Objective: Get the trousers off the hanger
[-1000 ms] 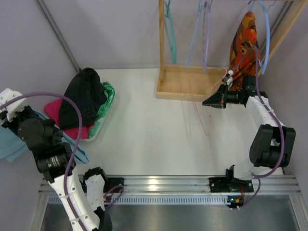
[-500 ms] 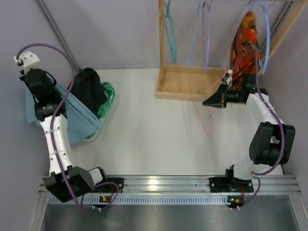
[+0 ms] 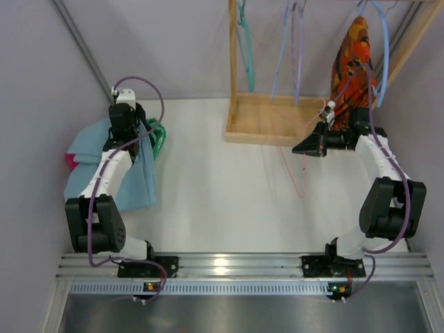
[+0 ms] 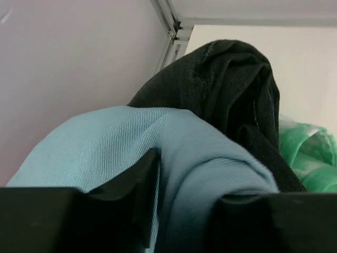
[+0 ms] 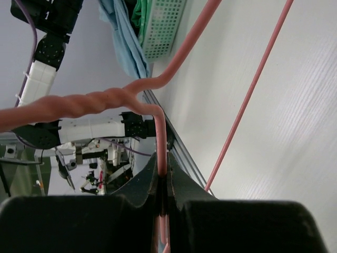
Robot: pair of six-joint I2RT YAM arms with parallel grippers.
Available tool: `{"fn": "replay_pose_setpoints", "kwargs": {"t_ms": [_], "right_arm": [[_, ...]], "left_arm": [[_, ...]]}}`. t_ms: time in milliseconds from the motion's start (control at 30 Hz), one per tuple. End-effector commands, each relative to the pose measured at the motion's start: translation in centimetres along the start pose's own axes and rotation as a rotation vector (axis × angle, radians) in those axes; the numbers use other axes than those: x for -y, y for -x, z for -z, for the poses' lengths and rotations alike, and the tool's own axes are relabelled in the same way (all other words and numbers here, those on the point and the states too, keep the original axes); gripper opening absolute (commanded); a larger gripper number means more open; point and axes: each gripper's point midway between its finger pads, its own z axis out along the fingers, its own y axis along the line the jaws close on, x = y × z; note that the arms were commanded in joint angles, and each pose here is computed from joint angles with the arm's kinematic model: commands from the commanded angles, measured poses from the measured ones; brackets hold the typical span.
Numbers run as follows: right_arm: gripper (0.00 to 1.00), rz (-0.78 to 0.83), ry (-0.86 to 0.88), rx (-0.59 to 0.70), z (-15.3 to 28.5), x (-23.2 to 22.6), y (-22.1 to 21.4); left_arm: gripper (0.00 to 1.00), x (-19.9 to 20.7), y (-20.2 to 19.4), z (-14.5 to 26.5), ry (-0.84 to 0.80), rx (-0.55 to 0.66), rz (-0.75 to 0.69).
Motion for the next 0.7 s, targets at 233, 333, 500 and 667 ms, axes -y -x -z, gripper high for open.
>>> {"fn": "replay_pose_setpoints", "kwargs": {"t_ms": [233, 333, 500, 667], "right_arm": [[0.00, 0.171, 0.019, 0.029, 0.8, -3.5, 0.4], [0.00, 0.181, 0.014, 0.033, 0.9, -3.7, 0.4], [0.00, 0.188, -0.001, 0.041, 1.1, -3.7, 0.5], [0.00, 0.199, -0.022, 0.060, 1.4, -4.5, 0.4]], "left_arm": [[0.87, 2.0, 1.6, 2.6, -0.163, -0.071, -0.036], [0.99, 2.4, 1.1, 5.3, -0.248, -0.127, -0.053], [0.99, 1.8, -0.2, 8.9, -0.299, -0.186, -0.070], [0.98, 2.3, -1.2, 11.8, -0.391, -0.241, -0.092]]}}
